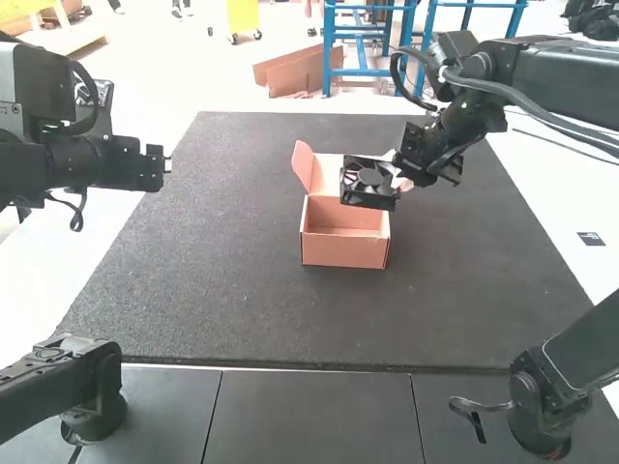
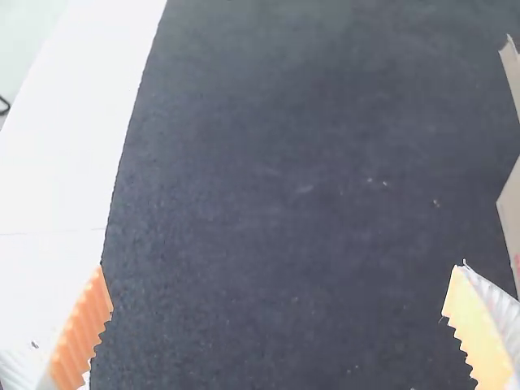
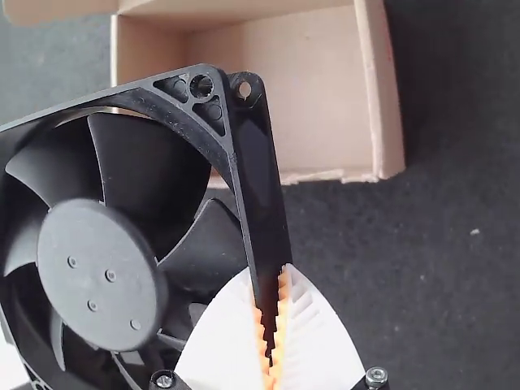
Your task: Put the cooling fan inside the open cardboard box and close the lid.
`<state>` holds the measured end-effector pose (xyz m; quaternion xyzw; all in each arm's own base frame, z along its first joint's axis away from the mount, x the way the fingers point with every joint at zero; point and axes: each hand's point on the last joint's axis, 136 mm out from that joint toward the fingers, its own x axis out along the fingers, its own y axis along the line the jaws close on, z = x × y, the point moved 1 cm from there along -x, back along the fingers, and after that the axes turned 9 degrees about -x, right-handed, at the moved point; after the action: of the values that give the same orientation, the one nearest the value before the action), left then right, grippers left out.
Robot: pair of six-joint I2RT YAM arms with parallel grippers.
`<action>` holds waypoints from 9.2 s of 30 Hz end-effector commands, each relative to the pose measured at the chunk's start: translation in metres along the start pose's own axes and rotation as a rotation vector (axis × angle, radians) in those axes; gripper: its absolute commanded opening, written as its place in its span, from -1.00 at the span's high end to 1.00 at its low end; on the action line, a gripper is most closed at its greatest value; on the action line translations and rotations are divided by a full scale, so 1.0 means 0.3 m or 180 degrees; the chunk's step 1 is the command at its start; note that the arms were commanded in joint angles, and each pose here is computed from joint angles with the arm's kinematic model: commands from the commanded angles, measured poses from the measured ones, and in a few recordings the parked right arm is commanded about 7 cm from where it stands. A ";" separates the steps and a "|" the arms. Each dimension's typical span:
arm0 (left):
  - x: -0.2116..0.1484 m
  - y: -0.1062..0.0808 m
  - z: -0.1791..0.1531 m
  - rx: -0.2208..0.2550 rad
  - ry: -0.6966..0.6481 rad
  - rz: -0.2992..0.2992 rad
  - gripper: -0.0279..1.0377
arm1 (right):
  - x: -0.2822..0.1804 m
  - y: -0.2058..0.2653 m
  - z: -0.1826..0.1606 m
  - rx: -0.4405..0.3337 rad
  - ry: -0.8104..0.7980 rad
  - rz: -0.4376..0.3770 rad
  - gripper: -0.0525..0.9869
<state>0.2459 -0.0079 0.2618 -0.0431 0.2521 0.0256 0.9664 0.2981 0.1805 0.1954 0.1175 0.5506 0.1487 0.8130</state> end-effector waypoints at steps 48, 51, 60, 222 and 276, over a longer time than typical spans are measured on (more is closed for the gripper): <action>0.009 0.006 0.037 0.0012 -0.0039 0.0054 -0.87 | 0.299 0.085 0.145 -0.0461 0.0236 0.0203 -0.85; 0.025 -0.004 0.061 0.0024 -0.0043 0.0041 -0.87 | 0.212 0.084 0.192 -0.0509 0.0059 0.0325 -0.85; 0.105 -0.025 0.096 0.0072 0.0045 0.0036 -0.87 | 0.007 0.009 0.231 -0.1018 -0.0565 0.0209 -0.84; 0.922 -0.615 0.166 0.0035 0.0161 -0.0681 -0.87 | 0.178 -0.213 0.481 -0.0719 -0.0791 0.0139 -0.73; 0.905 -0.610 0.160 0.0055 0.0230 -0.0682 -0.87 | 0.244 -0.185 0.522 -0.0860 -0.0946 0.0095 0.59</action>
<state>0.5142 -0.1749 0.1542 -0.0485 0.3098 -0.0727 0.9468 0.4722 0.1445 0.1729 0.0384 0.3967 0.2095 0.8929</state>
